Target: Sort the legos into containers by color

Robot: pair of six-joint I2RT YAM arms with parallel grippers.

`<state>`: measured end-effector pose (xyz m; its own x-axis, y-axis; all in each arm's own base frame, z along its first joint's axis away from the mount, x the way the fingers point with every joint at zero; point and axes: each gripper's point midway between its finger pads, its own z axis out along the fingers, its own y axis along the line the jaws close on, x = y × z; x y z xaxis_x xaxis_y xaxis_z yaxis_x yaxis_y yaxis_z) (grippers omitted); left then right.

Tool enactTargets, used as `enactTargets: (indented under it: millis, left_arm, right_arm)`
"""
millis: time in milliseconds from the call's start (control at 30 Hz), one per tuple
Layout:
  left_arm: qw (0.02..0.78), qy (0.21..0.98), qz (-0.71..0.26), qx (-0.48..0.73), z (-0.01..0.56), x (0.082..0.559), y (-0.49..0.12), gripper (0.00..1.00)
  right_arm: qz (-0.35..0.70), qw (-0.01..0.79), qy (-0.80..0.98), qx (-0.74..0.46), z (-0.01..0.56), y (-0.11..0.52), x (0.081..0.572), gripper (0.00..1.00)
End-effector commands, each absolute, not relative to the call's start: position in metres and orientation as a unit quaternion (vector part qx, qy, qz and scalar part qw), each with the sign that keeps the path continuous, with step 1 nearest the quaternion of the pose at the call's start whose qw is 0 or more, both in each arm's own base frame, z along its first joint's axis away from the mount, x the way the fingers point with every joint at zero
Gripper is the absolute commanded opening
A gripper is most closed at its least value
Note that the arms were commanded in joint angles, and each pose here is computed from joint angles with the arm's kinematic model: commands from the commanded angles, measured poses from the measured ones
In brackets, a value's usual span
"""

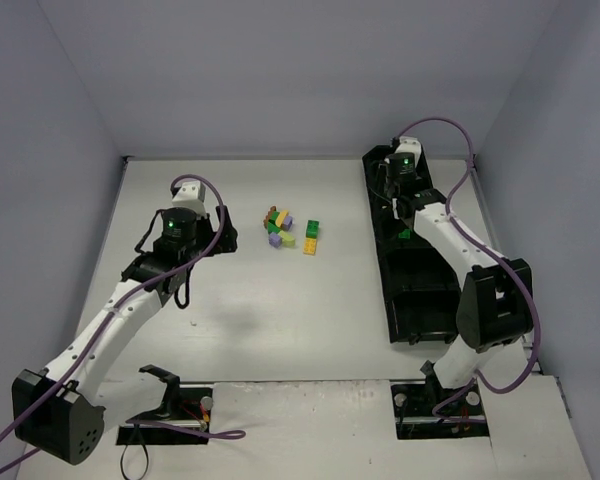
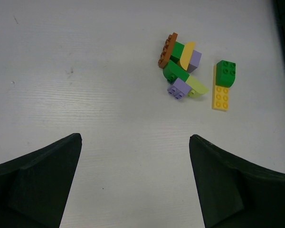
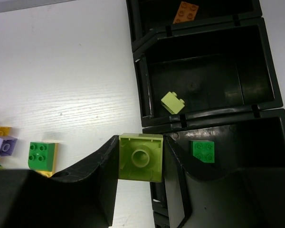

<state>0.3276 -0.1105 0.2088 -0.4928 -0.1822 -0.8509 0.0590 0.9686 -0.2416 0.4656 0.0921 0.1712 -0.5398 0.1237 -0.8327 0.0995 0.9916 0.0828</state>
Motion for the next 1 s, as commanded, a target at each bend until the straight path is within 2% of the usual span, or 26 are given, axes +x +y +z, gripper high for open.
enactTargets:
  millis: [0,967]
  left_arm:
    - [0.544,0.827,-0.136,-0.043,0.24,0.345,-0.116,0.88]
    - [0.523,0.841,-0.129,-0.047,0.23,0.345,-0.116,0.88]
  right_arm:
    - [0.021,0.516,0.853,0.082,0.207,0.083,0.467,0.0]
    - [-0.029,0.491,0.86,0.135,0.157,0.031,0.545,0.0]
